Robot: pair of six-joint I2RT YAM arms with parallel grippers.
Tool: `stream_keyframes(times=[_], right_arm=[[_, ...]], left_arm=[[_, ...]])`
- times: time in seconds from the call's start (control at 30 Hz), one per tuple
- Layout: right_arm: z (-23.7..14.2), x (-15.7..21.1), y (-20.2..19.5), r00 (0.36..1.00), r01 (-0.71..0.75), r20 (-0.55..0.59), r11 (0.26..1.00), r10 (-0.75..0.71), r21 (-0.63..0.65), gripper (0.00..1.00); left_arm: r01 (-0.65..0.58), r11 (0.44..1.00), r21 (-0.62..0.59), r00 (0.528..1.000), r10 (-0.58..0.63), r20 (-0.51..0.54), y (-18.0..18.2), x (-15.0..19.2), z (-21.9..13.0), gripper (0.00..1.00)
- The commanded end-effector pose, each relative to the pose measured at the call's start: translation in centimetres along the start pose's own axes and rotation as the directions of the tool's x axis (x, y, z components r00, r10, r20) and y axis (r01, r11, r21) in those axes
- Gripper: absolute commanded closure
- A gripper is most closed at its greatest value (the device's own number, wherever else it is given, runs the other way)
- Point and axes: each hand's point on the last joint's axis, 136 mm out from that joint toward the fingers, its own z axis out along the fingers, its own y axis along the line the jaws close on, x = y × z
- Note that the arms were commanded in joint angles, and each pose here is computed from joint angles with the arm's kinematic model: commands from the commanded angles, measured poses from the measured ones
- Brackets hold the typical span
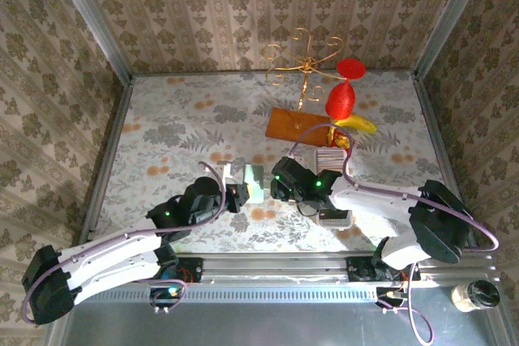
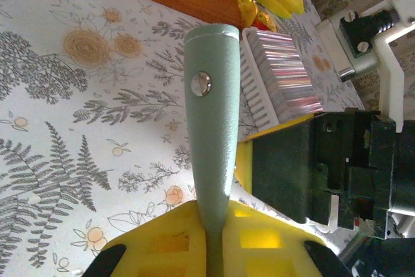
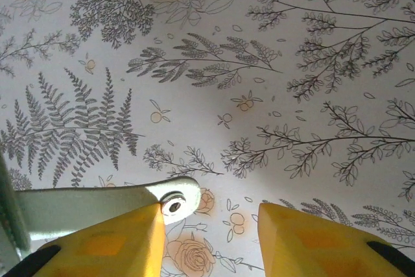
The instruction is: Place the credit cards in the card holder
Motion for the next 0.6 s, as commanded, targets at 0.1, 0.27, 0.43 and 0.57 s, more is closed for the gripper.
stream_keyframes(times=[0.1,0.27,0.43,0.57], right_arm=[[-3.4,-1.2,2.6,0.994,-0.024,0.101,0.97,0.049,-0.241,0.55],[-5.0,-1.0,4.7,0.996,0.005,0.087,0.931,0.028,-0.366,0.49],[-3.9,-0.2,4.9,0.999,-0.005,0.038,0.935,0.019,-0.355,0.49],[-3.1,-0.1,3.4,0.999,-0.012,0.039,0.961,0.024,-0.276,0.52]], left_arm=[[0.043,0.999,0.0,0.998,-0.043,0.038,0.2,-0.5,-0.2,1.0],[0.077,0.995,0.066,0.997,-0.079,0.022,-0.9,-0.2,-0.1,1.0],[0.105,0.987,0.12,0.994,-0.108,0.019,-1.7,-0.2,-0.3,1.0],[0.108,0.986,0.125,0.993,-0.113,0.033,-1.6,-0.4,-0.6,1.0]])
